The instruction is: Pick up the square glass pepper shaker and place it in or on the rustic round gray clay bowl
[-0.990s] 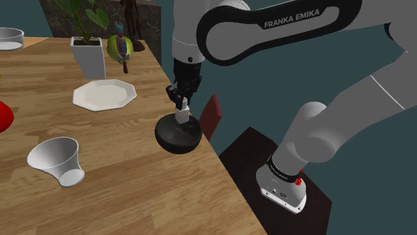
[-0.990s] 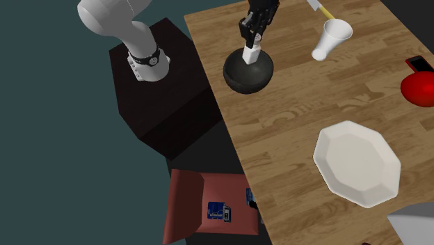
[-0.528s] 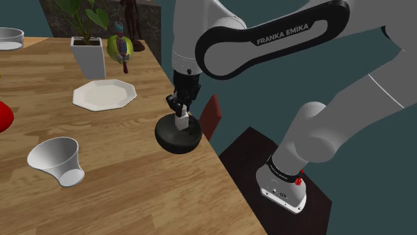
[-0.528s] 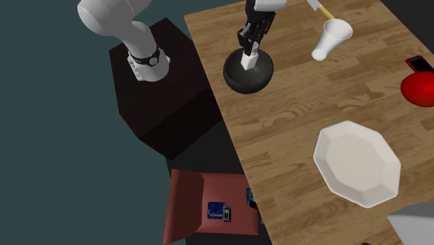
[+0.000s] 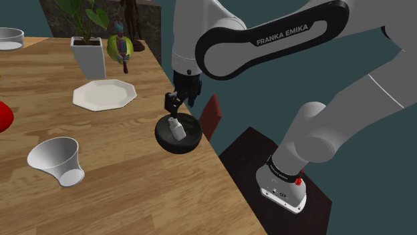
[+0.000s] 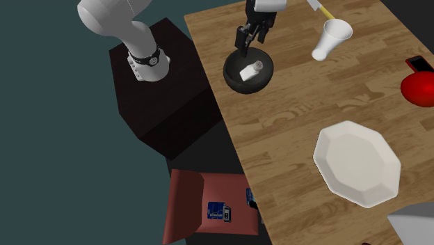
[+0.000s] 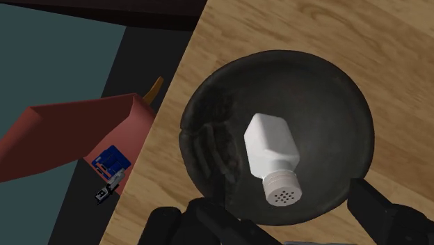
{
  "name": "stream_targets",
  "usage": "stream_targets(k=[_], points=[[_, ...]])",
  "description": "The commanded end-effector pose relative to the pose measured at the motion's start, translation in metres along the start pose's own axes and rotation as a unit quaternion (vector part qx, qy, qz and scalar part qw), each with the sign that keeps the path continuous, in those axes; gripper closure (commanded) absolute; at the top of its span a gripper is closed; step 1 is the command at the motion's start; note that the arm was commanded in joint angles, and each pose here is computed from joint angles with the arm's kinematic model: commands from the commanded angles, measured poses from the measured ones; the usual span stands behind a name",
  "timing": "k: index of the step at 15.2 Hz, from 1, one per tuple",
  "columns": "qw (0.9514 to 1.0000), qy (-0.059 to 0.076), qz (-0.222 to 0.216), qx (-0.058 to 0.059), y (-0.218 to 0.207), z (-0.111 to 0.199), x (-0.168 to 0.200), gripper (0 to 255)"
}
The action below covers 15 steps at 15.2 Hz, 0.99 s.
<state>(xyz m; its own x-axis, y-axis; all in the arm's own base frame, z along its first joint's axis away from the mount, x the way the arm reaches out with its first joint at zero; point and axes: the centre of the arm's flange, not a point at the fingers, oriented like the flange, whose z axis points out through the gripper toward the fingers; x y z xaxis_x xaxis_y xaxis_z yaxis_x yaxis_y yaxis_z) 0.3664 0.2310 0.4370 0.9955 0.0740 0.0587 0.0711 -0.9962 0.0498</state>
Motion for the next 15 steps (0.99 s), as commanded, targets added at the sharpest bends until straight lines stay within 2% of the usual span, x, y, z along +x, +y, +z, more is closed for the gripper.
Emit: stream_targets(k=[1, 3, 7, 15], points=[[1.0, 0.0, 0.0, 0.0, 0.0, 0.0, 0.0, 0], [1.0, 0.0, 0.0, 0.0, 0.0, 0.0, 0.0, 0], [1.0, 0.0, 0.0, 0.0, 0.0, -0.05, 0.0, 0], [1.0, 0.0, 0.0, 0.0, 0.0, -0.05, 0.0, 0]])
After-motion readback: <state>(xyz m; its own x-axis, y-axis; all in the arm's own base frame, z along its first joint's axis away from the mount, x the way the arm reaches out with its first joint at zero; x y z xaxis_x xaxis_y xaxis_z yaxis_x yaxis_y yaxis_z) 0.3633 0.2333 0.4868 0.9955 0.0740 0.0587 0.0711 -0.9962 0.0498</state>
